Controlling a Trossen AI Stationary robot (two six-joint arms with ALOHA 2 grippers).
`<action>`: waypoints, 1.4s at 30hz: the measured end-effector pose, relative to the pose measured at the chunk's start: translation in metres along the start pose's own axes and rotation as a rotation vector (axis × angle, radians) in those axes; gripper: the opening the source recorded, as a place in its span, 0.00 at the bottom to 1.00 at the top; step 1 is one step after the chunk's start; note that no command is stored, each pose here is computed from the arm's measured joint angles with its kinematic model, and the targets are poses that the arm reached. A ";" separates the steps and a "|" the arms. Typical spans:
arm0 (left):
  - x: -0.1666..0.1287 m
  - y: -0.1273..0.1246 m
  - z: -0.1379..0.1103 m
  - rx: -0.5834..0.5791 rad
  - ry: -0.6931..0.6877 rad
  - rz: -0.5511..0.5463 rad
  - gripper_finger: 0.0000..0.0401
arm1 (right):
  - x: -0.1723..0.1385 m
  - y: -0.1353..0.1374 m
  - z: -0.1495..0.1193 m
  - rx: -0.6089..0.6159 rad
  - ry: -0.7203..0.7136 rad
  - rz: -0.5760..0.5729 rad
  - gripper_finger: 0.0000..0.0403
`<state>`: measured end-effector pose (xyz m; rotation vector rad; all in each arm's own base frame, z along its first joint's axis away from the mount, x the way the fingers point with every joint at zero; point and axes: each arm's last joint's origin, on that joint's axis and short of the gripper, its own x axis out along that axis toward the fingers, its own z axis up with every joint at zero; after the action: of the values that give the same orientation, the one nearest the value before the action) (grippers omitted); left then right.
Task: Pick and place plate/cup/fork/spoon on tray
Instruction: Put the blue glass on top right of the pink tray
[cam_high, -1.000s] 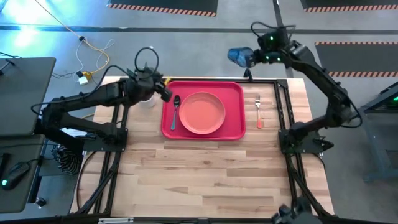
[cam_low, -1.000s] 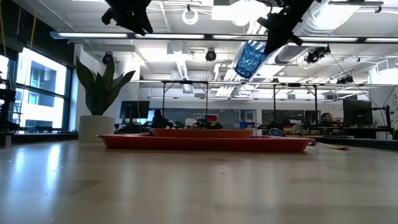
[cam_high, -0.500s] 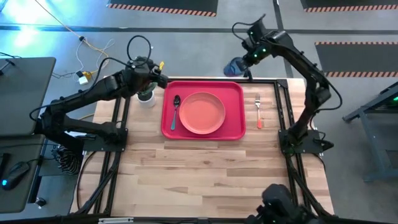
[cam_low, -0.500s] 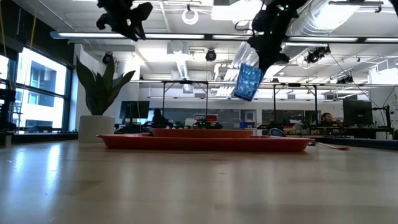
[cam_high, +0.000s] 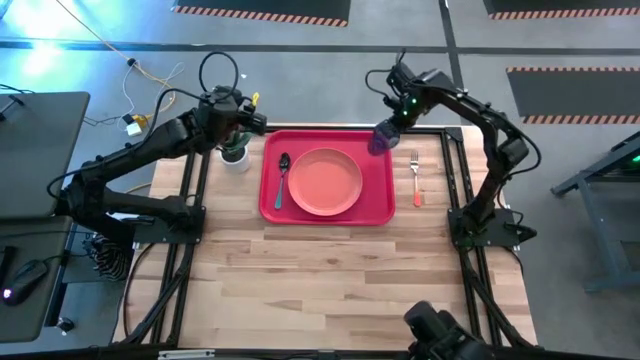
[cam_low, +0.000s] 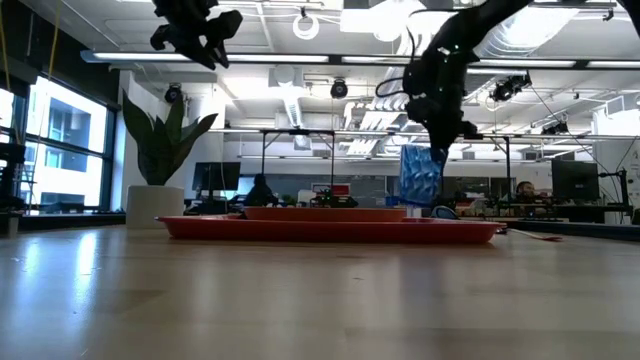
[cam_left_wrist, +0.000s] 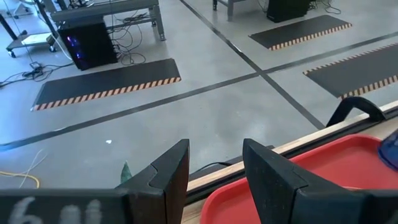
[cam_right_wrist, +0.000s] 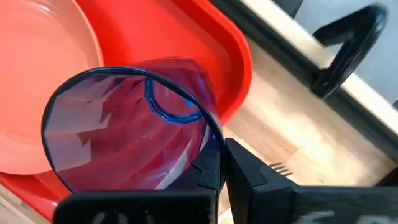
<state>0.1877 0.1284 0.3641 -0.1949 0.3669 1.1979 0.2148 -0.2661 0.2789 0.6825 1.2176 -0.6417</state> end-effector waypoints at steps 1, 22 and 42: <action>0.000 0.000 0.000 0.000 0.000 0.002 0.35 | 0.003 0.000 -0.001 0.001 0.009 0.004 0.00; 0.002 0.002 0.000 -0.031 0.001 0.010 0.35 | 0.040 0.016 0.003 -0.045 0.060 0.002 0.00; 0.002 0.002 0.000 -0.004 0.002 0.009 0.35 | 0.040 0.016 0.003 -0.047 0.052 -0.001 0.00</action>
<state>0.1861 0.1307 0.3640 -0.1978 0.3675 1.2074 0.2383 -0.2615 0.2423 0.6629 1.2770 -0.5981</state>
